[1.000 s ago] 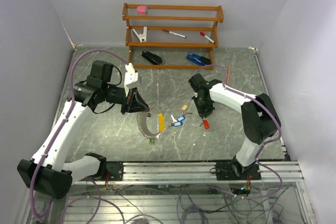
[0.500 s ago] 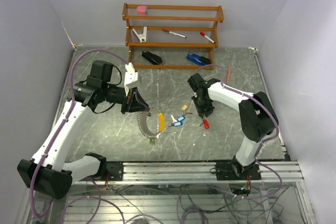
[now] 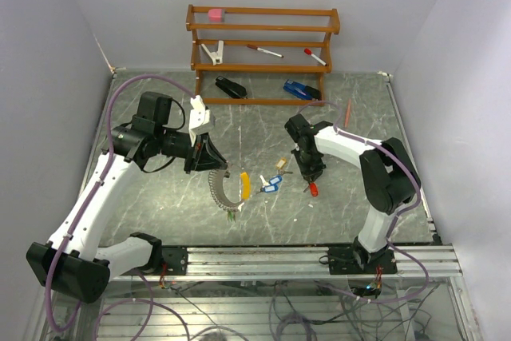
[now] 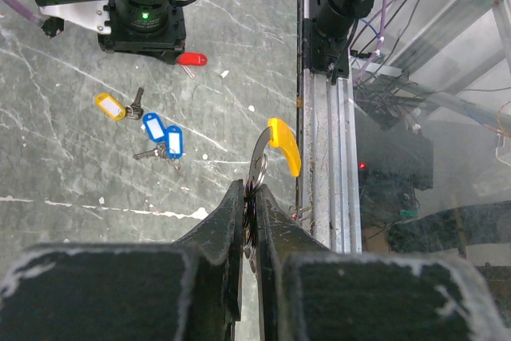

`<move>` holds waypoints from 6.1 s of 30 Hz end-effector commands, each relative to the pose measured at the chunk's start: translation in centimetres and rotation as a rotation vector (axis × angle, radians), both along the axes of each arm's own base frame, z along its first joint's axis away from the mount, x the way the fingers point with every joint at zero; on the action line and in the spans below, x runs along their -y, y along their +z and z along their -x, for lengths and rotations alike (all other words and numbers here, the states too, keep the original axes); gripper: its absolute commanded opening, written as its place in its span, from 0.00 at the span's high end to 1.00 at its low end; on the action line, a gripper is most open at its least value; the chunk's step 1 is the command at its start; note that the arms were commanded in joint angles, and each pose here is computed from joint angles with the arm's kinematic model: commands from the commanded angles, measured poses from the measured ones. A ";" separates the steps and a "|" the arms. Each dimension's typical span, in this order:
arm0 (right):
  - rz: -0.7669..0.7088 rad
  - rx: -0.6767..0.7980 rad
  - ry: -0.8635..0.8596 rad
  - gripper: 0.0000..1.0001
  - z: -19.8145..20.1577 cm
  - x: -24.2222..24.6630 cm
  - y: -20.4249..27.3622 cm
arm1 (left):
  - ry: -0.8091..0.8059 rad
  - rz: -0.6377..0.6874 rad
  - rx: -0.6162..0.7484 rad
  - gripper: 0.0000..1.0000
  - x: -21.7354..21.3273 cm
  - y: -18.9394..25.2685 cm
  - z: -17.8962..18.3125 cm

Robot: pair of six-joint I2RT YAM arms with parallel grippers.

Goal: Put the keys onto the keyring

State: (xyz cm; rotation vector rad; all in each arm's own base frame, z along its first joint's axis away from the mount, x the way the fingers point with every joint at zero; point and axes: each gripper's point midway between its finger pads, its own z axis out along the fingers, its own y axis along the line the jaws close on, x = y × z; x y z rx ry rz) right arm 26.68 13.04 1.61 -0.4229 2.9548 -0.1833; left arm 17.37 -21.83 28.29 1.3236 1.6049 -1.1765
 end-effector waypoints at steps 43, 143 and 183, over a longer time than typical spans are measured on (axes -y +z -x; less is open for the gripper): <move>-1.022 0.376 0.687 1.00 3.5 -13.3 31.6 | -0.158 0.117 0.019 0.93 0.6 5.4 2.6; -0.660 0.860 1.278 1.00 13.8 -22.6 32.0 | -0.217 0.111 -0.236 0.93 1.8 4.1 4.8; -0.621 0.976 1.319 1.00 13.5 -21.5 34.2 | -0.233 0.096 -0.228 0.93 1.4 3.8 6.0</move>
